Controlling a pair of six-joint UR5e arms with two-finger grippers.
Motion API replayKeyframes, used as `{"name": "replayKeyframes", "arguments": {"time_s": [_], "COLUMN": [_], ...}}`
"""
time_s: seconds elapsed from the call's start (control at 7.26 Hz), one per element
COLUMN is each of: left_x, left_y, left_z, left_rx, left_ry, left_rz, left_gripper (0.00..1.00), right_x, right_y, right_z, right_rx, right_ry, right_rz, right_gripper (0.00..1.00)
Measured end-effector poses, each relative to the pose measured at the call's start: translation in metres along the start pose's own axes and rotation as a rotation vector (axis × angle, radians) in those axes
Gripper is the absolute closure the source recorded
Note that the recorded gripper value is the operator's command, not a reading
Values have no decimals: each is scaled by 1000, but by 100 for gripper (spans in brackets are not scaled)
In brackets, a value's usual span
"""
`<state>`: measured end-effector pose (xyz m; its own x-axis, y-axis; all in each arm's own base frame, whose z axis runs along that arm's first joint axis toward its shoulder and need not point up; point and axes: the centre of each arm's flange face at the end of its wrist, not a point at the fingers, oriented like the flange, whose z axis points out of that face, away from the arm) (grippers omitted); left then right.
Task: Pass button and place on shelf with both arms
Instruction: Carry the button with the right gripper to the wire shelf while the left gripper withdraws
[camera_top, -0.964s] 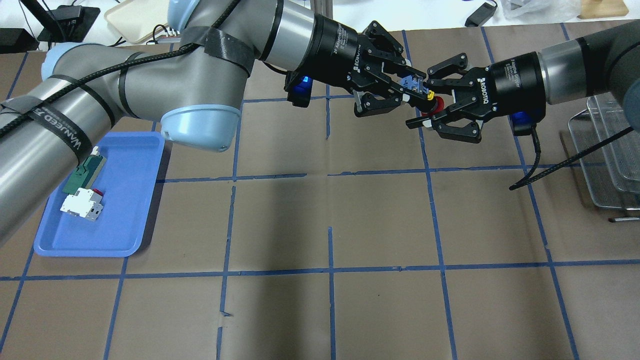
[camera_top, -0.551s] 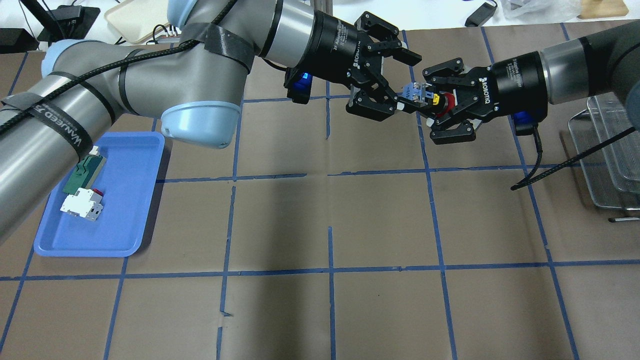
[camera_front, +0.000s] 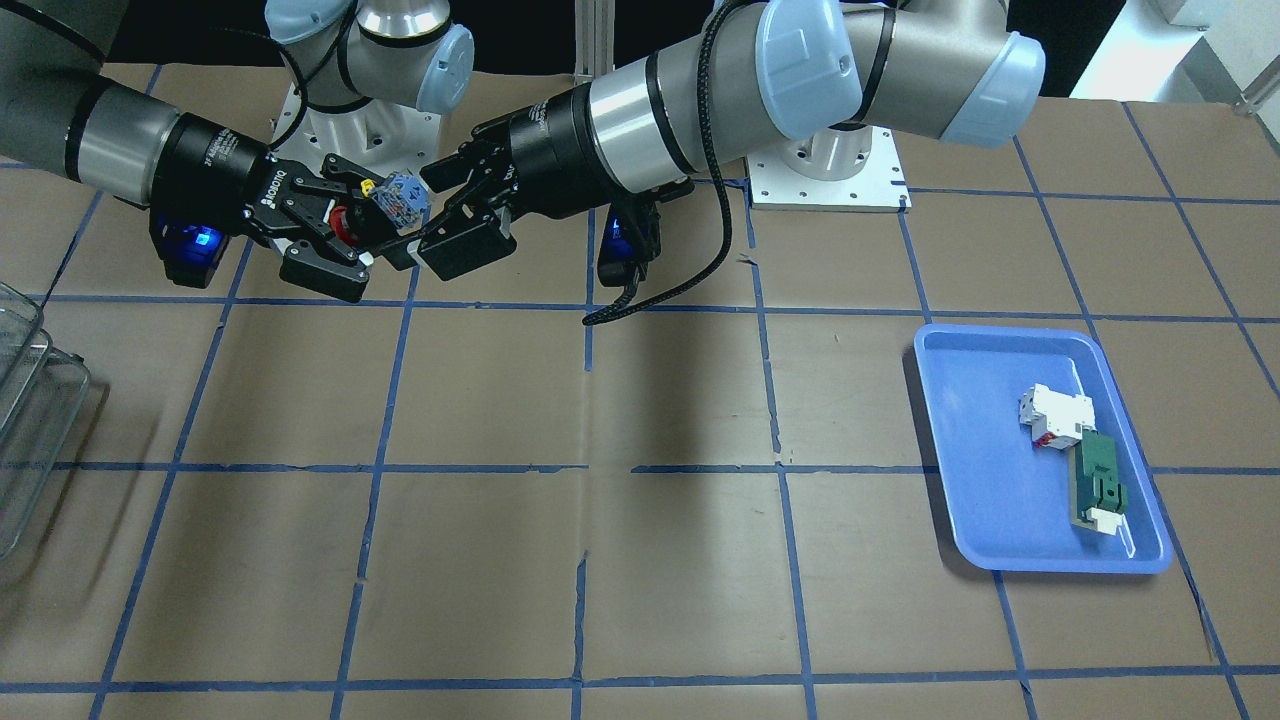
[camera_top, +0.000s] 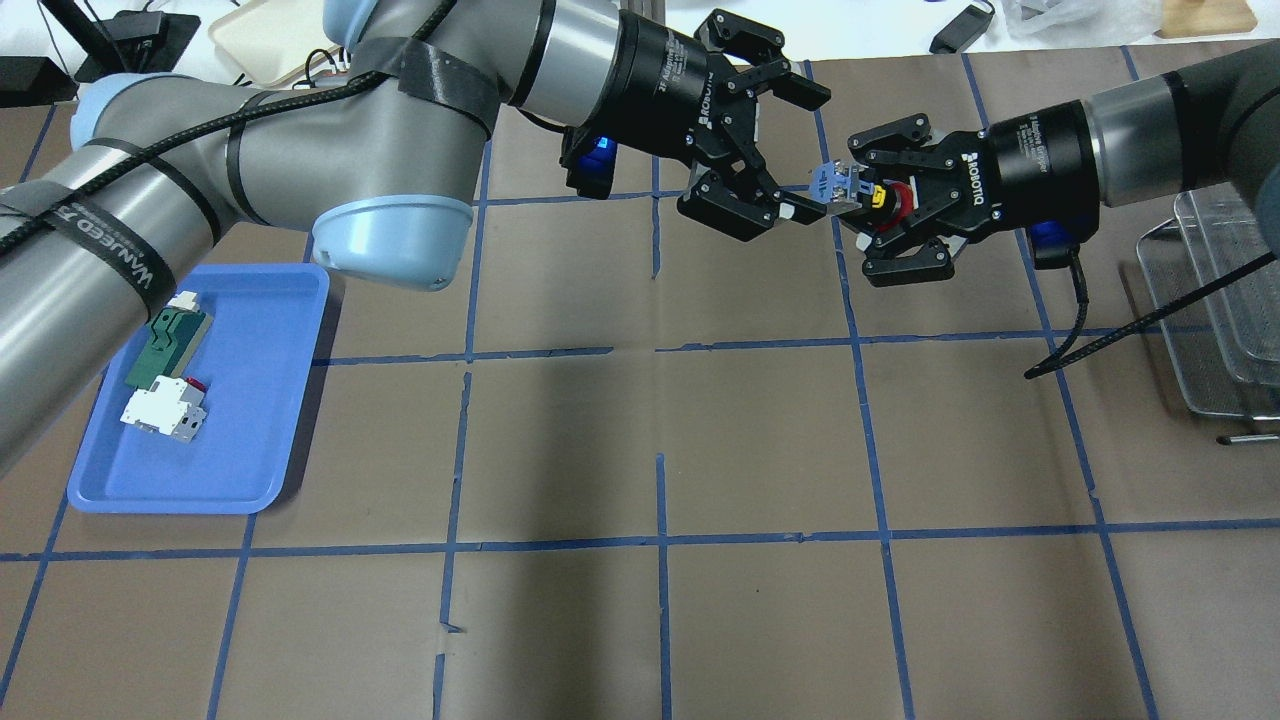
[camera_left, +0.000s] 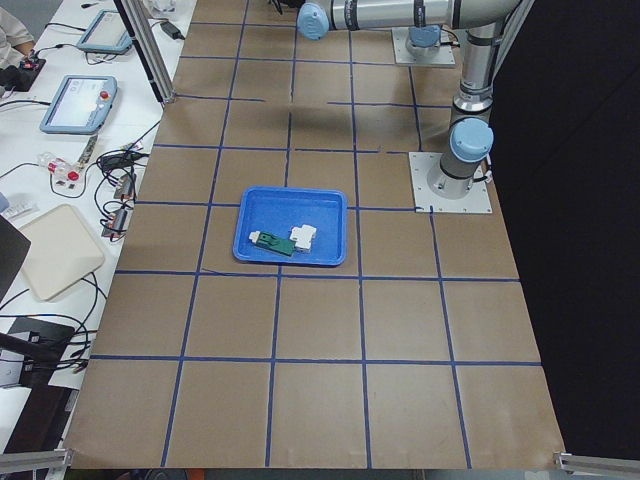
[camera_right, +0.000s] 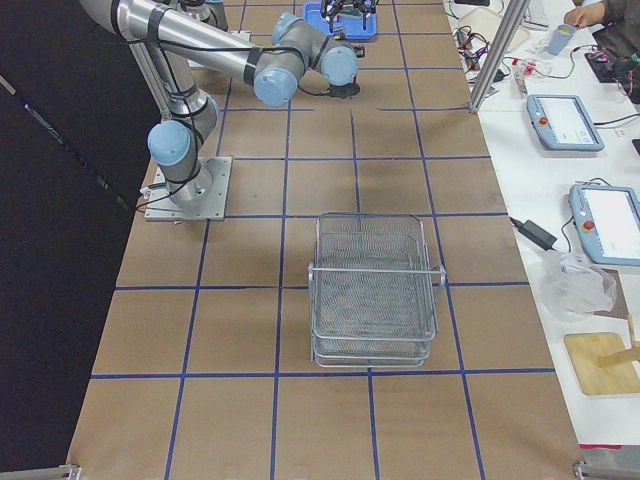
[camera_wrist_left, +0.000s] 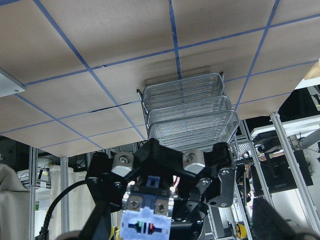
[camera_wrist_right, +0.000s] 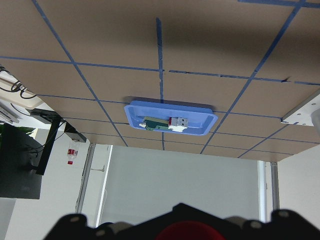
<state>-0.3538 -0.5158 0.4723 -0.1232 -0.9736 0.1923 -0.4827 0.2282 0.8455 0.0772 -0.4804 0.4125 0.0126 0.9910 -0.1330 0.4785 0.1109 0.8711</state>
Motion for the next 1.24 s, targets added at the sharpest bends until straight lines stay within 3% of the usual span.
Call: {"name": "replayKeyframes", "arguments": {"time_s": [0.28,0.55,0.69,0.83,1.1,1.24], "left_x": [18,29,29,26,19,14], "left_y": [-9,-29,-43,-52,-59,-60], "left_z": [-30,-48,-50,-55,-70,-78], "left_rx": [67,223,335,445,615,649], "left_ry": [64,78,35,-38,-228,-352], "left_rz": [38,136,211,320,598,730], "left_gripper": [0,0,0,0,0,0], "right_x": [-2,-7,-10,-12,-12,-14], "right_y": [-6,-20,-23,-25,-29,-37], "right_z": [-9,-37,-52,-66,-90,-108], "right_rx": [2,23,73,162,316,366], "right_ry": [-18,-69,-72,-35,107,183], "right_rz": [10,26,-12,-92,-261,-332], "right_gripper": [100,100,100,100,100,100]}}
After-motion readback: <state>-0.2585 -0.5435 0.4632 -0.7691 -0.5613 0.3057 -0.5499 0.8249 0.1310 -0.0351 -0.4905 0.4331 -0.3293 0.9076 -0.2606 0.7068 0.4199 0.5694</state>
